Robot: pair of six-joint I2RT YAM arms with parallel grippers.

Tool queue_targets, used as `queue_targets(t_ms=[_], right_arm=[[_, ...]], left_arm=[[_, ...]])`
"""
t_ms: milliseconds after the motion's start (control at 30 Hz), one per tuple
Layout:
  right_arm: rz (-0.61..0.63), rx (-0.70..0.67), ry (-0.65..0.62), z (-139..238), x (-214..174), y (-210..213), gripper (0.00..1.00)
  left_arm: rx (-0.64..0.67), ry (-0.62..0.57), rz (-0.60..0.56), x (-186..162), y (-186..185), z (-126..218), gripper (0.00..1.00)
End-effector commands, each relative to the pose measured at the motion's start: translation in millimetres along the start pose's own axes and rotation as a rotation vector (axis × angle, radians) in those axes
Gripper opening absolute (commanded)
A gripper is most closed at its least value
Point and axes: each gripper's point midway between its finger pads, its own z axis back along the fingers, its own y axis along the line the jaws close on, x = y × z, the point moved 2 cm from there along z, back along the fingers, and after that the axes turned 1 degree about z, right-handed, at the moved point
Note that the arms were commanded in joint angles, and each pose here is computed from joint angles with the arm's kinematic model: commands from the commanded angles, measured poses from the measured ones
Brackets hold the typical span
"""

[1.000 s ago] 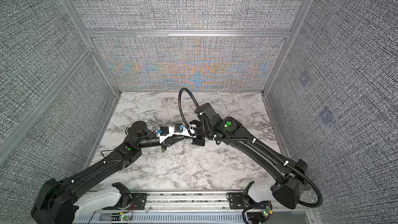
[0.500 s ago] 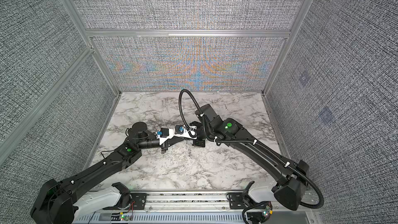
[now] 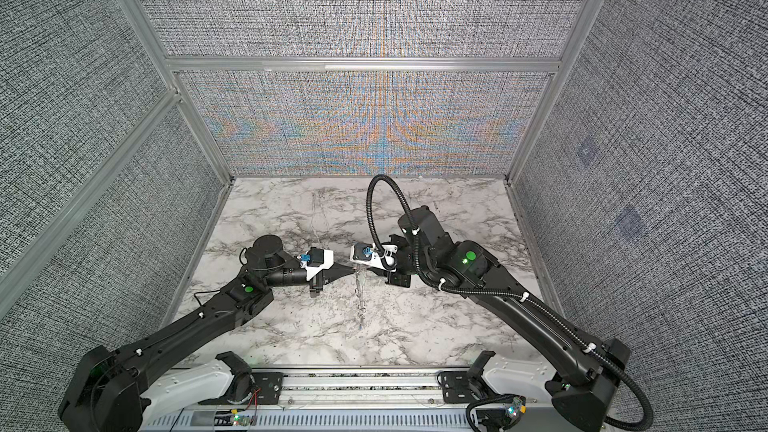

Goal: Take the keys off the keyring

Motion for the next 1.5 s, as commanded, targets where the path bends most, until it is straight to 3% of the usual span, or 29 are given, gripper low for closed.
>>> queue_targets(t_ms=[0, 700, 933, 1467], right_arm=[[-0.041, 0.013, -0.006, -3, -3, 4, 0.3], [-0.111, 0.001, -0.142, -15, 5, 10, 0.31], [-0.088, -0.071, -0.187, -6, 12, 2, 0.3], [-0.063, -0.015, -0.23, -5, 20, 9, 0.17]], left_arm=[[-0.027, -0.036, -0.035, 11, -3, 1, 0.0], [-0.035, -0.097, -0.046, 25, -1, -2, 0.0], [-0.051, -0.101, -0.04, 25, -3, -2, 0.0], [-0.071, -0.102, -0.04, 26, -6, -4, 0.0]])
